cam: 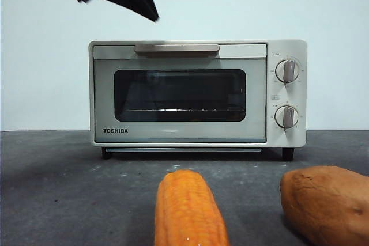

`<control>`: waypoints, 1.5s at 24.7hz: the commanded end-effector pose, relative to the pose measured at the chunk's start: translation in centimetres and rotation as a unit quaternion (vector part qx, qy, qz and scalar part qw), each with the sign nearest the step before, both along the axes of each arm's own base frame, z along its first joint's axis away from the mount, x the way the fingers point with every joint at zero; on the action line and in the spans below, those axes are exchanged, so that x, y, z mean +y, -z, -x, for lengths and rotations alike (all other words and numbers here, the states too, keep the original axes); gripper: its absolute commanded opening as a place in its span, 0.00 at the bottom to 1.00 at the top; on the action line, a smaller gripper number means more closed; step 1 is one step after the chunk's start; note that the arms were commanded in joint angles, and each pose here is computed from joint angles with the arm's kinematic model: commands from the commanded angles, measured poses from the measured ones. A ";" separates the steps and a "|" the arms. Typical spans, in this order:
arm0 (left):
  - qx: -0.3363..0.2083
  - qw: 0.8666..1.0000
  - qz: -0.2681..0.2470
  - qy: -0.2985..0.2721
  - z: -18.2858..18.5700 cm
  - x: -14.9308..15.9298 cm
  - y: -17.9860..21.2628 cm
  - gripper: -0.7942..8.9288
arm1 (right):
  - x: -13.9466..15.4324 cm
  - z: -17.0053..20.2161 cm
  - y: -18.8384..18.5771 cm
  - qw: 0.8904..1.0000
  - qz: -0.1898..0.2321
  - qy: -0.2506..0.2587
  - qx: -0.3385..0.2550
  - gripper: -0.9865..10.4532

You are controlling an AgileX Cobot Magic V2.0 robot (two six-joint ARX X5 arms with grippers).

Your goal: Take the eggplant from the table,put the eggplant in the oven

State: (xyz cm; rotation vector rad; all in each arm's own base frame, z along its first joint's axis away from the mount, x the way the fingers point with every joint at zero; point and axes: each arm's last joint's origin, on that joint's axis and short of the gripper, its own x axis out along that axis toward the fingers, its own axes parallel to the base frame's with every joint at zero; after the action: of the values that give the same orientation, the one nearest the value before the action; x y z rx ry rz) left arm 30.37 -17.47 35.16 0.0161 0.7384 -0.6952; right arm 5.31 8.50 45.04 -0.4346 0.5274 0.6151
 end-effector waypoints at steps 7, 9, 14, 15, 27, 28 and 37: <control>-0.018 0.996 -0.084 0.008 -2.3 -3.5 2.2 0.09 | -5.2 2.3 1.0 0.998 -0.057 0.038 0.007 0.22; -0.004 0.995 -0.098 0.012 -2.1 -3.9 2.9 0.09 | -5.8 2.6 1.2 0.997 -0.065 0.039 0.006 0.22; 0.044 0.990 -0.131 0.035 -0.8 -4.7 3.9 0.09 | -6.2 2.8 1.3 0.996 -0.073 0.041 0.006 0.22; 0.056 0.988 -0.139 0.043 -0.4 -4.9 4.0 0.09 | -6.2 2.8 1.3 0.996 -0.073 0.041 0.006 0.22; 0.099 0.959 -0.214 0.157 5.4 -7.2 2.1 0.09 | -6.1 2.7 1.5 0.997 -0.057 0.044 -0.003 0.22; 0.094 0.961 -0.210 0.155 5.4 -7.3 2.0 0.09 | -6.1 2.7 1.5 0.997 -0.057 0.044 -0.003 0.22; 0.088 0.972 -0.188 0.113 3.6 -6.0 2.3 0.09 | -4.3 1.9 1.6 0.998 -0.031 0.046 0.007 0.22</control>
State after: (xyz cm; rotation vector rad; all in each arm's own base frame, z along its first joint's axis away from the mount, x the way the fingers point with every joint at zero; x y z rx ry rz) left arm 26.87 -23.18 32.69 0.3987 1.0473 -0.7659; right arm 3.63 4.50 43.67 -0.2896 0.4971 0.5463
